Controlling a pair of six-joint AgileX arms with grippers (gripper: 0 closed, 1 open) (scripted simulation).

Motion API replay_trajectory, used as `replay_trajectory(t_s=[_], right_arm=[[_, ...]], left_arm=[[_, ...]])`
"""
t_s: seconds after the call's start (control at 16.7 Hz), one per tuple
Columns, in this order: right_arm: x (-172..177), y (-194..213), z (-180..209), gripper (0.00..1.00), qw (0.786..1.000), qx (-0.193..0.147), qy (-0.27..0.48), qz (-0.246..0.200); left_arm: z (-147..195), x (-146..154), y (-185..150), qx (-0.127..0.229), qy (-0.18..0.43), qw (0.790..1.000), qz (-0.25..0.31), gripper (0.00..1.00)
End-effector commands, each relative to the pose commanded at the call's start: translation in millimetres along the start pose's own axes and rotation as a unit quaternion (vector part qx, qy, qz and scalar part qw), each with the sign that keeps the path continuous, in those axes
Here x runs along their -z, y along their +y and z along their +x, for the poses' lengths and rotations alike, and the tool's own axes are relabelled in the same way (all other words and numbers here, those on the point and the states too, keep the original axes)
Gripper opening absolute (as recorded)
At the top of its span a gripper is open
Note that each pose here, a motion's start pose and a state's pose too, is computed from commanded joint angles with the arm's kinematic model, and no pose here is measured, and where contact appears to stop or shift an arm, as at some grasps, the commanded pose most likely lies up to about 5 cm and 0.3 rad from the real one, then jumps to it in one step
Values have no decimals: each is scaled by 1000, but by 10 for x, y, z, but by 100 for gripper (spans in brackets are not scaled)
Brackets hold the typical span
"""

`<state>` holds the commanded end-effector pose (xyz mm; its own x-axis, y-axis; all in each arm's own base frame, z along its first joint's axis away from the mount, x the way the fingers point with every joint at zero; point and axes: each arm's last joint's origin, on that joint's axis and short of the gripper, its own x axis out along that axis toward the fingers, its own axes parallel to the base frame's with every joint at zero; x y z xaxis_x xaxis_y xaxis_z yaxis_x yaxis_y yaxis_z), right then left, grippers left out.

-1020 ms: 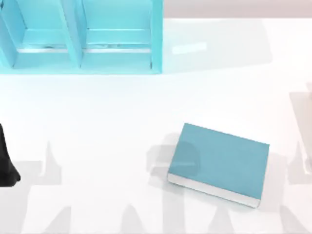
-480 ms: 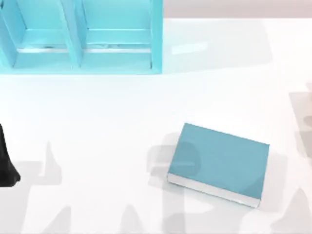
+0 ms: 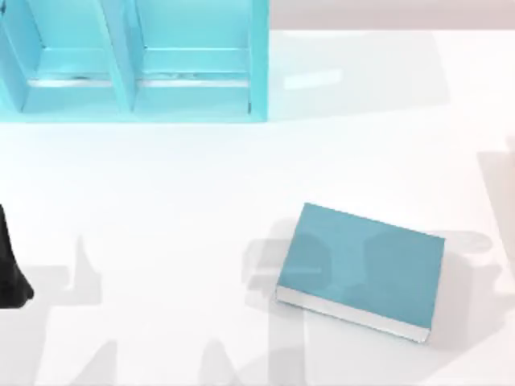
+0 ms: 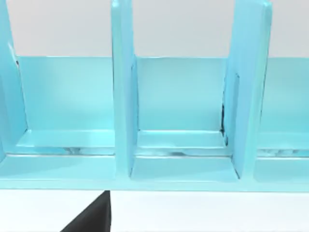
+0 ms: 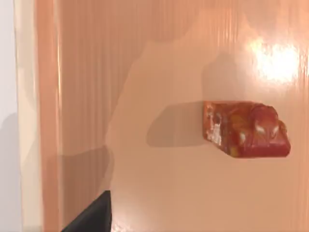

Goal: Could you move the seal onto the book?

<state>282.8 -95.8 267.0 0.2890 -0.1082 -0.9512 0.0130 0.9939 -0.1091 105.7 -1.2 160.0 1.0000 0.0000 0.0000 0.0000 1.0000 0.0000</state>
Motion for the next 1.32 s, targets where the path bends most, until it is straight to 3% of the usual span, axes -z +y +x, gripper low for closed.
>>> replay_trajectory(t_s=[0.24, 0.42, 0.96, 1.32], right_arm=[[-292, -305, 369, 100, 994, -35, 103, 3], [-382, -438, 518, 100, 989, -51, 139, 6], [-377, -442, 607, 100, 988, -54, 144, 6], [-227, -395, 1140, 100, 988, -54, 144, 7]], left_arm=[[0, 0, 0, 0, 0, 1000, 0, 100], [0, 0, 0, 0, 0, 1000, 0, 100], [0, 0, 0, 0, 0, 1000, 0, 100], [0, 0, 0, 0, 0, 1000, 0, 100]])
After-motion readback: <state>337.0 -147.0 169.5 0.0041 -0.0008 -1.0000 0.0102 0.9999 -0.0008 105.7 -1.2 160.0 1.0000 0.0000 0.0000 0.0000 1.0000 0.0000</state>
